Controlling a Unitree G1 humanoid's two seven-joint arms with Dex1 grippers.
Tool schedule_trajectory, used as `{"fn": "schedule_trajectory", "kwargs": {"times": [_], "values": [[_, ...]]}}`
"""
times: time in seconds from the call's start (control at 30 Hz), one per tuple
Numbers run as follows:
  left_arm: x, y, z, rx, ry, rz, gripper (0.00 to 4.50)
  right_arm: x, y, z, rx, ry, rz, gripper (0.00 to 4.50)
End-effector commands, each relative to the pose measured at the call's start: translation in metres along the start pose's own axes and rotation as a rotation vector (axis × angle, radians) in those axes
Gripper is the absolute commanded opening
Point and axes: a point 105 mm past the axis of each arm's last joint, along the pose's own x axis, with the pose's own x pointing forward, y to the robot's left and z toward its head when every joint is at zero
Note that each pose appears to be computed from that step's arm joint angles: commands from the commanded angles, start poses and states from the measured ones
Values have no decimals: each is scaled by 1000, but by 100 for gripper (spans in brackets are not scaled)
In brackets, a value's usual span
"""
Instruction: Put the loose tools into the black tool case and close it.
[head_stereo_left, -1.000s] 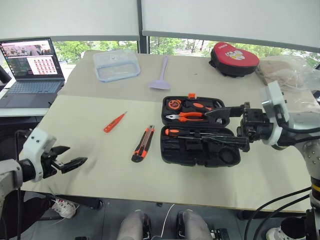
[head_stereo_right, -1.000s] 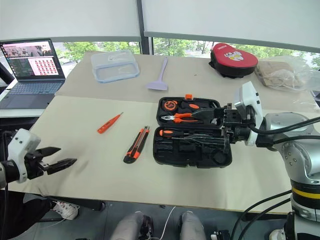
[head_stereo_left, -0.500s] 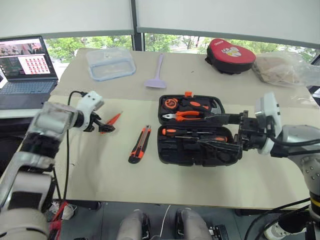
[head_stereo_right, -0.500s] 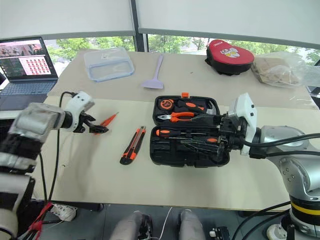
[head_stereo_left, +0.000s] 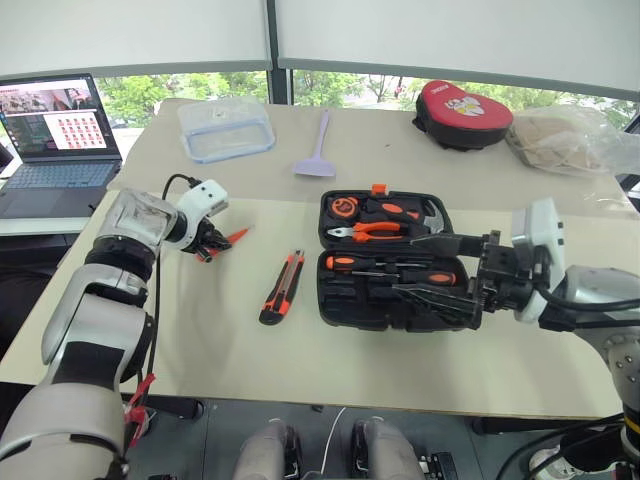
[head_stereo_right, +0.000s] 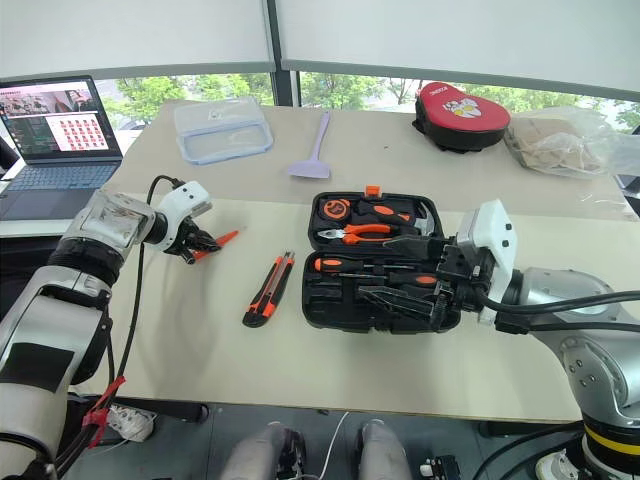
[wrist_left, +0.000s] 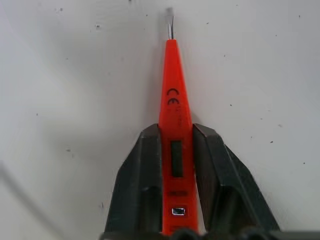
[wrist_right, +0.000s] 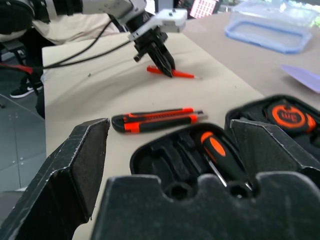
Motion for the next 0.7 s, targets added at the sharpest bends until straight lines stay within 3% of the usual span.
{"fn": "schedule_trajectory", "kwargs": {"times": [0.03, 0.13, 0.3, 0.5, 0.7], "values": [[-11, -9, 47, 106, -220, -74, 43, -15, -3, 9, -61, 5, -23, 450], [-27, -52, 88, 319, -369, -312, 43, -29, -7, -4, -31, 84, -43, 450], [-29, -111, 112, 522, -361, -537, 43, -41, -9, -20, -35, 154, -100, 450], [5, -155, 125, 573, -223, -585, 43, -35, -4, -24, -38, 146, -100, 450], [24, -177, 133, 539, -172, -593, 43, -33, -5, -25, -40, 143, -105, 450]]}}
